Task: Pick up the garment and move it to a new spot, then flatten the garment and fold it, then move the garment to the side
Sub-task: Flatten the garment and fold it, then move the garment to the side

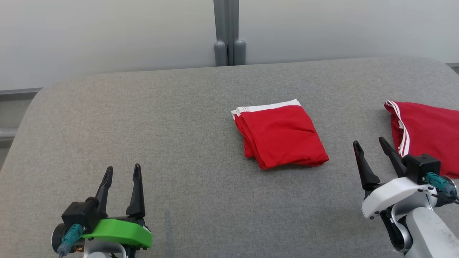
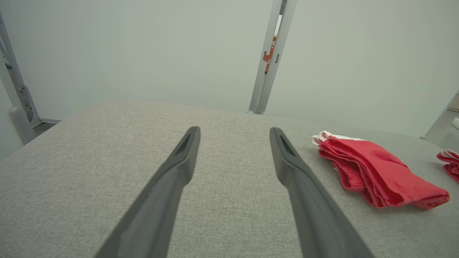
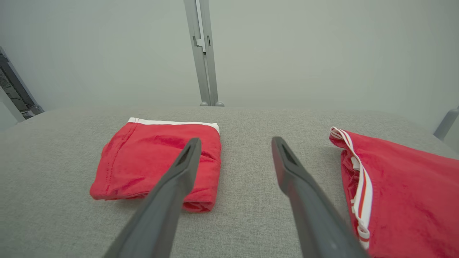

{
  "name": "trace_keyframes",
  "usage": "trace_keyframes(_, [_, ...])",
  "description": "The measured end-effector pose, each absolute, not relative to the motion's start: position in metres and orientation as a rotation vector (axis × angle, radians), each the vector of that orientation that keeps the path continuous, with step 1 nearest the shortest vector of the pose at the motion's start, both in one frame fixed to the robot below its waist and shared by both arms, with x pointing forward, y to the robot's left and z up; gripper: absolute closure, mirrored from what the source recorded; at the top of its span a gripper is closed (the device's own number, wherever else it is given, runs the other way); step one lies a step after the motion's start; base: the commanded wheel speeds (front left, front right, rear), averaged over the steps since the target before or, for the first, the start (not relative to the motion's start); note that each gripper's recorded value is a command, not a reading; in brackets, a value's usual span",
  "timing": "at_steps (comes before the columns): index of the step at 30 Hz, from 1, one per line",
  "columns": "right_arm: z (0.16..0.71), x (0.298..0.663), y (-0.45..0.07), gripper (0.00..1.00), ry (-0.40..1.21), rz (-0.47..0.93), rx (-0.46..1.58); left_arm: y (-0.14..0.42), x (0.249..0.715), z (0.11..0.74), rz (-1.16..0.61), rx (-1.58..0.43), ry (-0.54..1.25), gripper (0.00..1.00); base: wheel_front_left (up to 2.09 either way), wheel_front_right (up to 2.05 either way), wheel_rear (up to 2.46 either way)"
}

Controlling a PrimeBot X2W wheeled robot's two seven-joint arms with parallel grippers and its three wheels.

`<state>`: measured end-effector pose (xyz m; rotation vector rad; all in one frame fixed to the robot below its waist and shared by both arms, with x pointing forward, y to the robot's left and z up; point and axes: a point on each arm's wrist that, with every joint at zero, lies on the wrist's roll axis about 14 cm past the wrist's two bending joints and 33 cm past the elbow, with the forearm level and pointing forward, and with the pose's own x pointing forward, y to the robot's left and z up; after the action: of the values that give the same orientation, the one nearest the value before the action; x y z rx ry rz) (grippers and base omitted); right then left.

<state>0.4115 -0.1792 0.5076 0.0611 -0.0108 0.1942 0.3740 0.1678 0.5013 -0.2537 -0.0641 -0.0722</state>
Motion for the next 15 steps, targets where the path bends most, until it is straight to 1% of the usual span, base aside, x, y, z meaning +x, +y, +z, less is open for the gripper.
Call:
trace_keyframes(6, [0.5097, 0.4081, -0.1774, 0.00, -0.031, 0.179, 0.107, 0.1665, 0.3732, 0.4996, -0.075, -0.254, -0.057, 0.00, 0.00, 0.00, 0.00])
trace_keyframes(15, [0.5120, 0.4061, -0.1786, 0.00, -0.043, 0.172, 0.110, 0.1632, 0.3742, 0.4997, -0.086, -0.251, -0.056, 0.00, 0.00, 0.00, 0.00])
